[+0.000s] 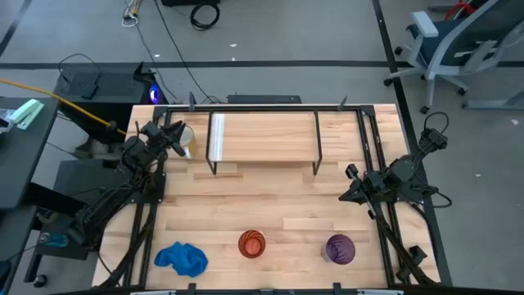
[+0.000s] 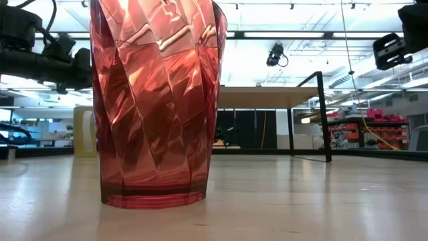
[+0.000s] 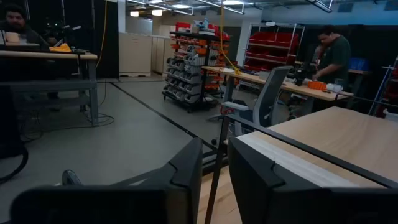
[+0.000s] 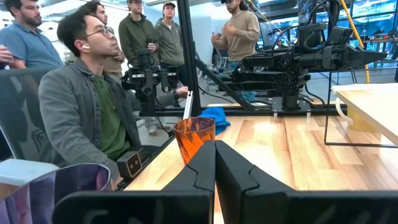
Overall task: Stack small to large cups/mugs on shelf
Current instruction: Move the yellow mug to the center of the table
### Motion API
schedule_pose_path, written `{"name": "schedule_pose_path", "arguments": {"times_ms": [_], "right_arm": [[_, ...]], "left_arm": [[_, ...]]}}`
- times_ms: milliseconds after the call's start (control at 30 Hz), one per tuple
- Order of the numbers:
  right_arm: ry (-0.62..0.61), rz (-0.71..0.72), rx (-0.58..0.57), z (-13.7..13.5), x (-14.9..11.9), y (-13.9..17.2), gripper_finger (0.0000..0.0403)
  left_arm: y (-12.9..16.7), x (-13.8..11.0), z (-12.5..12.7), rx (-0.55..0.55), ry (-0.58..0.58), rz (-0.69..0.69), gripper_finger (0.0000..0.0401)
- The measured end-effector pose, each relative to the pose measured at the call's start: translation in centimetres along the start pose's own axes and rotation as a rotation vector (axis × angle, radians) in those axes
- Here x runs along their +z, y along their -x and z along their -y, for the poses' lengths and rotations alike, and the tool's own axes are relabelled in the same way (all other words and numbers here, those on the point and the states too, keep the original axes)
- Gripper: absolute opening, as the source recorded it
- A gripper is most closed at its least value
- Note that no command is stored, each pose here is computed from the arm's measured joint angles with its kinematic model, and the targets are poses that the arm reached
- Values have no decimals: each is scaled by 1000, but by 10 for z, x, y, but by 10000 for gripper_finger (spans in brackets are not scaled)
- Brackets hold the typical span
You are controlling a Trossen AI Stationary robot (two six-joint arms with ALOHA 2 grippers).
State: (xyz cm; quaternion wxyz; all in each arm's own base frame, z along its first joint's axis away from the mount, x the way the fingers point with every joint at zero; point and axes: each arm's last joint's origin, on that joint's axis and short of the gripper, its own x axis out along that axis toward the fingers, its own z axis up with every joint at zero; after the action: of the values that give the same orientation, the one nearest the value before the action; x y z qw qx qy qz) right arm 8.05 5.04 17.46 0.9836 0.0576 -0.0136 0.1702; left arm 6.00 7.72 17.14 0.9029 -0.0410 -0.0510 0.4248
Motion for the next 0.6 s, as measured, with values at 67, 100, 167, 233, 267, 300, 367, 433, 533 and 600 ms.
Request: {"name": "schedule_pose_path", "arguments": {"times_ms": [67, 100, 167, 233, 267, 300, 367, 433, 533, 600], "right_arm": [[0, 0, 0, 0, 0, 0, 11], [0, 0, 0, 0, 0, 0, 11], [0, 0, 0, 0, 0, 0, 11], [0, 0, 0, 0, 0, 0, 11], [0, 0, 0, 0, 0, 0, 11], [0, 0, 0, 0, 0, 0, 11], [0, 0, 0, 0, 0, 0, 11], [0, 0, 0, 0, 0, 0, 11], [0, 0, 0, 0, 0, 0, 11], [0, 0, 0, 0, 0, 0, 11]], "left_arm": [[0, 0, 0, 0, 0, 0, 88], [0, 0, 0, 0, 0, 0, 89], [0, 0, 0, 0, 0, 0, 91], [0, 0, 0, 0, 0, 1, 91], [0, 0, 0, 0, 0, 1, 90], [0, 0, 0, 0, 0, 0, 89], [0, 0, 0, 0, 0, 0, 86], [0, 0, 0, 0, 0, 1, 84], [0, 0, 0, 0, 0, 0, 83], [0, 0, 0, 0, 0, 0, 85]]}}
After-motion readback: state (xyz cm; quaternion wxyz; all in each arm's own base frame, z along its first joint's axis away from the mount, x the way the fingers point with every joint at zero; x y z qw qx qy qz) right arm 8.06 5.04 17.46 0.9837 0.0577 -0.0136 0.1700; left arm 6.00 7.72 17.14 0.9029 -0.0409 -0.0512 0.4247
